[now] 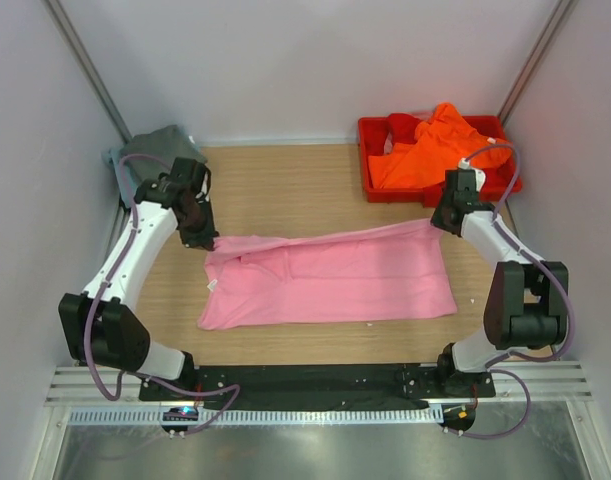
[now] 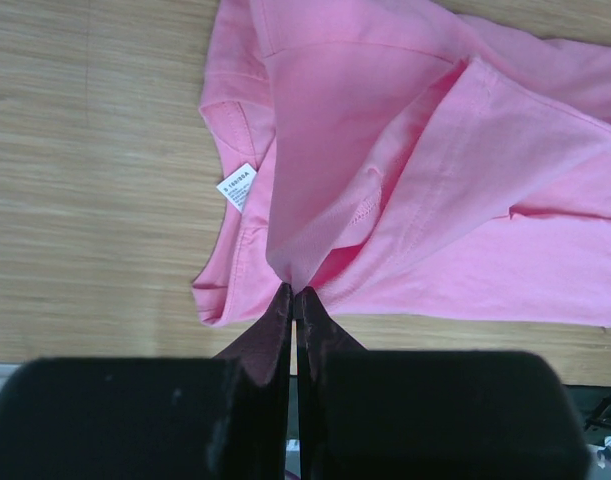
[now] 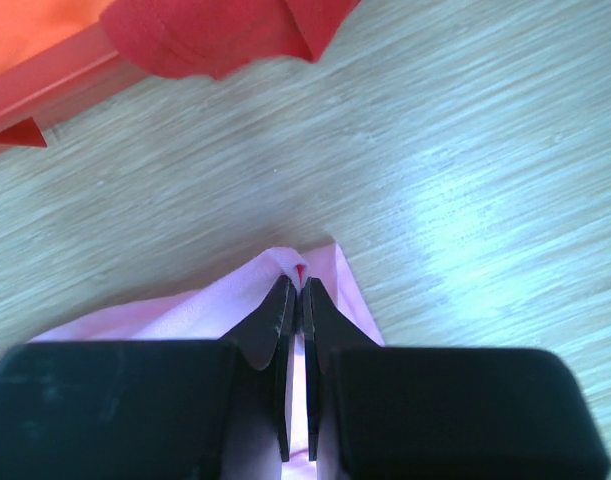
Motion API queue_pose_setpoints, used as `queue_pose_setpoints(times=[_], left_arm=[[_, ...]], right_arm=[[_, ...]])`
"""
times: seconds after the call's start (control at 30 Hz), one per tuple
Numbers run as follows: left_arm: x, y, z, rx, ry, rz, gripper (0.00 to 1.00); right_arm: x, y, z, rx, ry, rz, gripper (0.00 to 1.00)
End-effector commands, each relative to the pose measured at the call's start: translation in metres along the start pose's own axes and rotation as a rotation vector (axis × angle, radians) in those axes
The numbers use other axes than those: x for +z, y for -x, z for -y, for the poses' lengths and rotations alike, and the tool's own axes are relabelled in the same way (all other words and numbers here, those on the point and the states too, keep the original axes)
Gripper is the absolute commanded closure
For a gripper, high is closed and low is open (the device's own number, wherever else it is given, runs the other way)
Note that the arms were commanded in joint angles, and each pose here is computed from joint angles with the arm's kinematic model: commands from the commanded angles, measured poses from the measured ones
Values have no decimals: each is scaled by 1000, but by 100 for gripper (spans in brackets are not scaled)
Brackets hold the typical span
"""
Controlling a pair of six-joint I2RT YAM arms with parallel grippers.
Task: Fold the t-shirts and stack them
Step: Fold the tshirt
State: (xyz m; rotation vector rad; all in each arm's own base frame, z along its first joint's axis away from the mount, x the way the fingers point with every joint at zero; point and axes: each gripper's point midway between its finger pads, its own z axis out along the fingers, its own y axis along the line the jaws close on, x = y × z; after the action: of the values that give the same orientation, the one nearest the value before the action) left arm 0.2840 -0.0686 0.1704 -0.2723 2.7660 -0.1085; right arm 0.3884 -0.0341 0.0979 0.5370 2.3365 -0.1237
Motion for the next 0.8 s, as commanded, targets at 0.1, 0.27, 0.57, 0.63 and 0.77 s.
queue_pose_setpoints(times=[0.1, 0.27, 0.57, 0.63, 0.77], left_arm=[[-14, -13, -11, 6, 20, 19, 100], [-21, -22, -16, 0, 20, 24, 100], [-22, -54, -22, -23, 4, -10, 100], [-22, -62, -24, -26, 1, -18, 100], [-26, -77, -27, -42, -13, -29, 85]], right_arm=[[-19, 5, 10, 32, -19, 43, 99], [-23, -8, 15, 45, -26, 27, 99], [-22, -33, 31, 57, -94, -29, 98], [-23, -36, 34, 63, -113, -35, 97], [-26, -48, 50, 105, -187, -64, 46]])
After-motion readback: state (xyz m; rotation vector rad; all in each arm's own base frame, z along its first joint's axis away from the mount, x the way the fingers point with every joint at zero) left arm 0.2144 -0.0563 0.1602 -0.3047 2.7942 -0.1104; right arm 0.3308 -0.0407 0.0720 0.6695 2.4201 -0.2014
